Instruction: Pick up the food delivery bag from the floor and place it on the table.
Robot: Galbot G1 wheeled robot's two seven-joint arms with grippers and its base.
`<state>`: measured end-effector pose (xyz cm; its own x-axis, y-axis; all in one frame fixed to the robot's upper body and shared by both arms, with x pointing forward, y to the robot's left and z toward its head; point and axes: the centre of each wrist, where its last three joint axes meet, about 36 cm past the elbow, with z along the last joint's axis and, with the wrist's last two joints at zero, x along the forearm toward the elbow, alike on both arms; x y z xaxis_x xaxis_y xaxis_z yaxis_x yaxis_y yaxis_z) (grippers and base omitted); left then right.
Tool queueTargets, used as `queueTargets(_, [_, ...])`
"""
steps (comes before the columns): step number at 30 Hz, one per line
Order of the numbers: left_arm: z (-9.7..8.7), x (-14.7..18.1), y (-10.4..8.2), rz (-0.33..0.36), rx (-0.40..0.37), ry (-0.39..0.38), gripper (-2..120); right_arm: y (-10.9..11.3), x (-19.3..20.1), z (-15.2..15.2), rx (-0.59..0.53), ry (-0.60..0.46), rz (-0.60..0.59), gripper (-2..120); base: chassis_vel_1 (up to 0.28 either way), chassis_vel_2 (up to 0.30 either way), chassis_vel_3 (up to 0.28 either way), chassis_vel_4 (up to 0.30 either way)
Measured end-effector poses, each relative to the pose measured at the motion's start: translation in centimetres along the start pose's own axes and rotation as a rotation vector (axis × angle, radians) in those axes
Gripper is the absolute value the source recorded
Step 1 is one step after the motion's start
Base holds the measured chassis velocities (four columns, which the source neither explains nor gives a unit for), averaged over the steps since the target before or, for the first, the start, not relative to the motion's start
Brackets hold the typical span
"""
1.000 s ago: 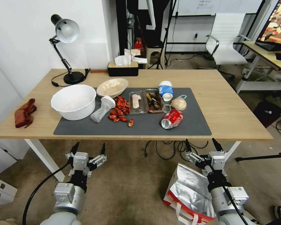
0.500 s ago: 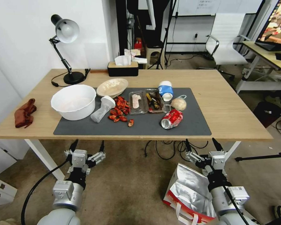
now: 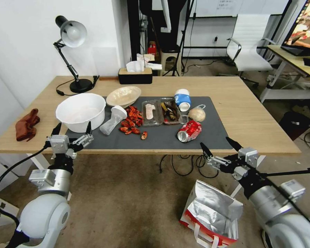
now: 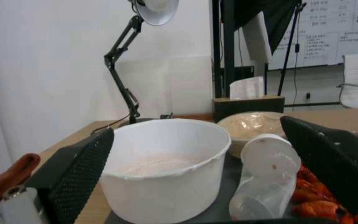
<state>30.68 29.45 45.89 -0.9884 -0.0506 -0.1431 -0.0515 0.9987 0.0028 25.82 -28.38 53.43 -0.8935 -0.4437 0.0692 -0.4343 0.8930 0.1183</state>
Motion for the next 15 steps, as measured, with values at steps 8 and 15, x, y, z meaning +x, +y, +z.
queueTargets(8, [0.2, 0.4, 0.0, 0.0, 0.019, -0.013, 100, -1.9, 0.4, -0.3, 0.029, 0.003, 0.034, 100, 0.0, 0.0, 0.0, 0.0])
queueTargets(15, [0.5, 0.7, -0.1, -0.002, 0.022, -0.006, 100, -7.0, 1.6, -0.4, 0.107, -0.004, 0.166, 100, 0.0, 0.0, 0.0, 0.0])
